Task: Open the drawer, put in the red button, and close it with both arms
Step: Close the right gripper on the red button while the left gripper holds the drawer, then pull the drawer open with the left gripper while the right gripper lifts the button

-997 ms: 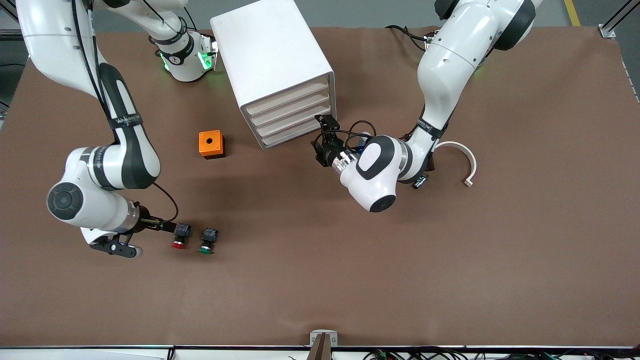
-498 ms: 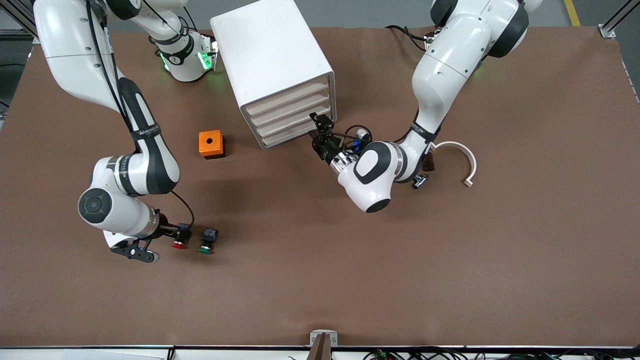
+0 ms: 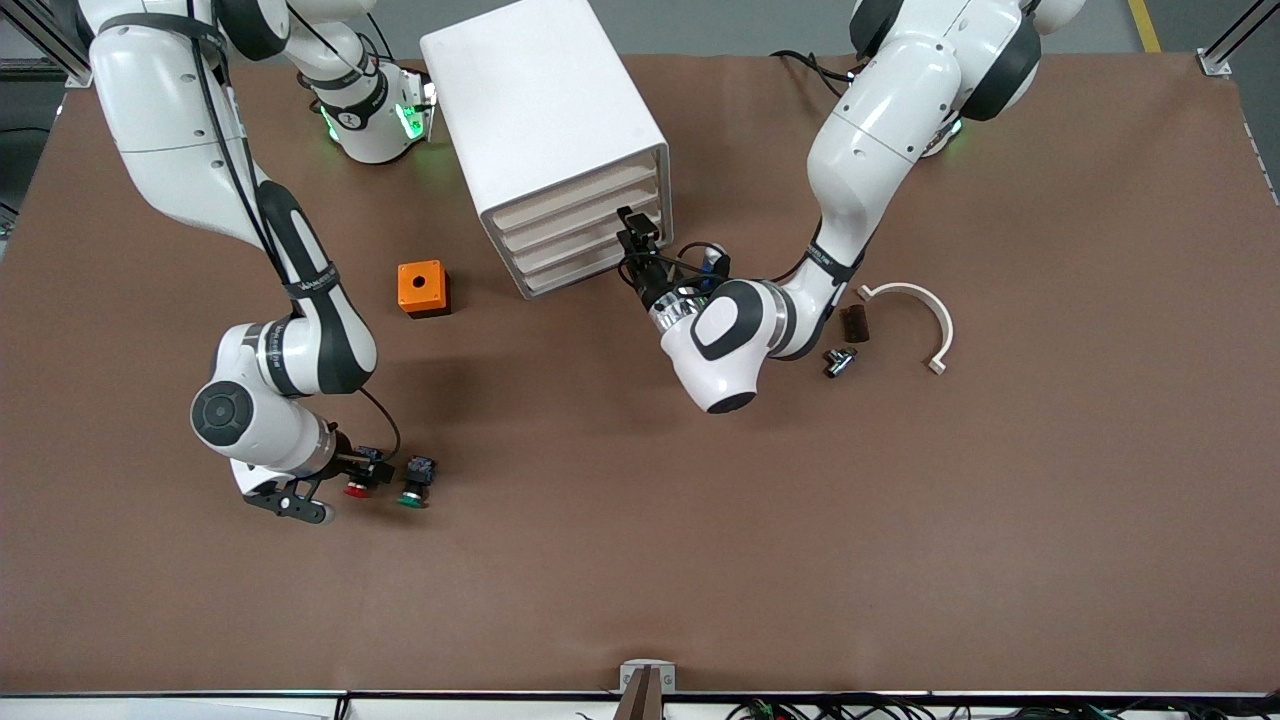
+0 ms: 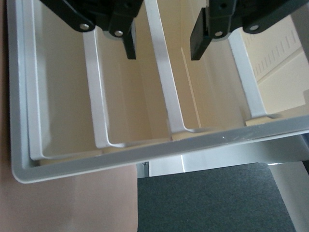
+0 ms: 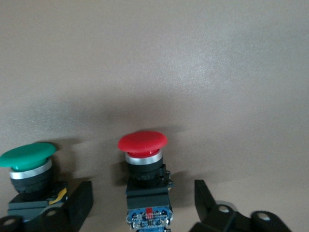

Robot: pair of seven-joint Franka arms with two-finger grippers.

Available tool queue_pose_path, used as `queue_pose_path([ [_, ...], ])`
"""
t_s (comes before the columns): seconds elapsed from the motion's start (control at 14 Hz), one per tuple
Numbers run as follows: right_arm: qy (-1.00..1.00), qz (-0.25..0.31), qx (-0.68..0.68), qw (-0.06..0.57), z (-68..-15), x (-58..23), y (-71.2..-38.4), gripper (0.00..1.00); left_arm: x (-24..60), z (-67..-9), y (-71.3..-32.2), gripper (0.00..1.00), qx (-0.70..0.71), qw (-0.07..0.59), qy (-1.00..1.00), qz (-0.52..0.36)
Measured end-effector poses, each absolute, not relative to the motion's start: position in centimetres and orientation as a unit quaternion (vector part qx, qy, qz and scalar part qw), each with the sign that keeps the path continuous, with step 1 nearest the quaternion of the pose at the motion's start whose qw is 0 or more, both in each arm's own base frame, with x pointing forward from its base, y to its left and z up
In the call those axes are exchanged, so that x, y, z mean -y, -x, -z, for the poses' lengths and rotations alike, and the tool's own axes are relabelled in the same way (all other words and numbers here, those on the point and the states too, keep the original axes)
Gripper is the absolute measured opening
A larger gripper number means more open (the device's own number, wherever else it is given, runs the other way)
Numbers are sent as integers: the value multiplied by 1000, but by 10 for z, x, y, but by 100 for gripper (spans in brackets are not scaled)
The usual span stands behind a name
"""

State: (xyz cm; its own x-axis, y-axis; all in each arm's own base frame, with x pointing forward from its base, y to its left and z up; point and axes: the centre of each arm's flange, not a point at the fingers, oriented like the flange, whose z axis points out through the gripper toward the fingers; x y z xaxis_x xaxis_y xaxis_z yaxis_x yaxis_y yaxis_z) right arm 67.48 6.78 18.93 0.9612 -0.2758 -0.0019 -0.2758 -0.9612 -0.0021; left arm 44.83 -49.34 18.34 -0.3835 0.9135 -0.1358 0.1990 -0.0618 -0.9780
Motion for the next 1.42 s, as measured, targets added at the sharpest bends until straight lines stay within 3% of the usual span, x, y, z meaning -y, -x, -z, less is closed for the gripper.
queue_pose_path([
  [0.14,990,-3,-139,0,-186,-67,-674,86,498,-183,-441,53,603,324,459,-566],
  [0.43,990,-4,-140,0,-185,-68,-674,41,509,-179,-423,47,601,344,458,-558],
  [0.64,990,-4,-140,0,-185,-68,-674,41,515,-170,-411,41,598,356,458,-554],
  [0.78,990,-3,-140,0,-185,-67,-675,41,518,-165,-406,28,596,362,457,-553],
  [1.0,989,-19,-146,-3,-191,-68,-676,41,523,-166,-399,22,591,366,459,-553],
  [1.42,981,-51,-188,-6,-286,-93,-678,41,524,-167,-394,10,584,377,459,-553],
])
